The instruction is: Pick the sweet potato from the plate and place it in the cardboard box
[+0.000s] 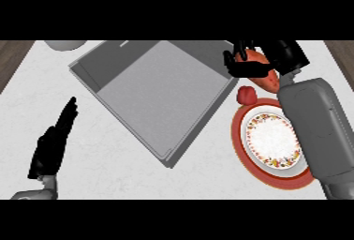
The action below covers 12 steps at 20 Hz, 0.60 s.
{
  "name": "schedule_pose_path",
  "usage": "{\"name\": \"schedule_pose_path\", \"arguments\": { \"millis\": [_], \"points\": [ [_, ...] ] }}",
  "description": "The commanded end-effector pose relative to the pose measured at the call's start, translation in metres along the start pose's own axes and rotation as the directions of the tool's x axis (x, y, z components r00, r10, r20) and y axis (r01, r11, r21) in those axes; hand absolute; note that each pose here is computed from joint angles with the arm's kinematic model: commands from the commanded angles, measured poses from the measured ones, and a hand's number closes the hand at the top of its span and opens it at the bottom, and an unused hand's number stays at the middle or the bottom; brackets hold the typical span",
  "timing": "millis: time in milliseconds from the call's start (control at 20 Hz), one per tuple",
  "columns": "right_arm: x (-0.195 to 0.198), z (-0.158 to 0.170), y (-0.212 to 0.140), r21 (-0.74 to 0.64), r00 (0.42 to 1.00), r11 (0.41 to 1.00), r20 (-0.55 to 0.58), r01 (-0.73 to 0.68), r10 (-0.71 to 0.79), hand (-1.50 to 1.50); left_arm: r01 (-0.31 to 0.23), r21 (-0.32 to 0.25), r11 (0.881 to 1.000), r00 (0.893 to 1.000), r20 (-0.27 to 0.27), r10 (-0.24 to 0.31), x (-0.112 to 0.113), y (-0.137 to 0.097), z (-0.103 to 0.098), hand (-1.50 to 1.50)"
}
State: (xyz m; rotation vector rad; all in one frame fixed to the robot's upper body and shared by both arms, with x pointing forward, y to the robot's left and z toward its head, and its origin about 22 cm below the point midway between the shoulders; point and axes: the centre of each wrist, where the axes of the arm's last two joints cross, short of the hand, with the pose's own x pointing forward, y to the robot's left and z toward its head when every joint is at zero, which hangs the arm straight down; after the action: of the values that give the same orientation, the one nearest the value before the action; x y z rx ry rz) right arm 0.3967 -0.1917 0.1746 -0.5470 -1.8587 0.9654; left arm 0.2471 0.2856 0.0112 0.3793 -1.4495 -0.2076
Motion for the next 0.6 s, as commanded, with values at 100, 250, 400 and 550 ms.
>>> {"name": "schedule_pose_path", "arguments": {
  "millis": [100,250,400,550],
  "points": [
    [0.038,-0.032,0.0,-0.015,0.995,0.998,0.078,0.064,-0.063,1.5,-0.013,-0.008,1.0,1.0,0.001,0.013,0.006,-0.013,0.004,0.0],
    [0.07,-0.064,-0.002,0.029,0.998,0.998,0.035,0.053,-0.054,1.5,0.006,-0.011,1.0,1.0,0.015,-0.006,-0.003,-0.009,0.005,0.0],
    [0.091,-0.079,0.009,0.038,0.999,0.999,0.029,0.021,-0.022,1.5,-0.011,-0.034,0.999,1.0,-0.005,0.011,-0.007,-0.005,0.004,0.0],
    [0.092,-0.093,0.033,0.047,1.0,0.999,0.014,0.021,-0.022,1.5,-0.003,-0.032,0.999,1.0,0.019,0.003,0.002,-0.01,-0.009,0.0]
  ]
}}
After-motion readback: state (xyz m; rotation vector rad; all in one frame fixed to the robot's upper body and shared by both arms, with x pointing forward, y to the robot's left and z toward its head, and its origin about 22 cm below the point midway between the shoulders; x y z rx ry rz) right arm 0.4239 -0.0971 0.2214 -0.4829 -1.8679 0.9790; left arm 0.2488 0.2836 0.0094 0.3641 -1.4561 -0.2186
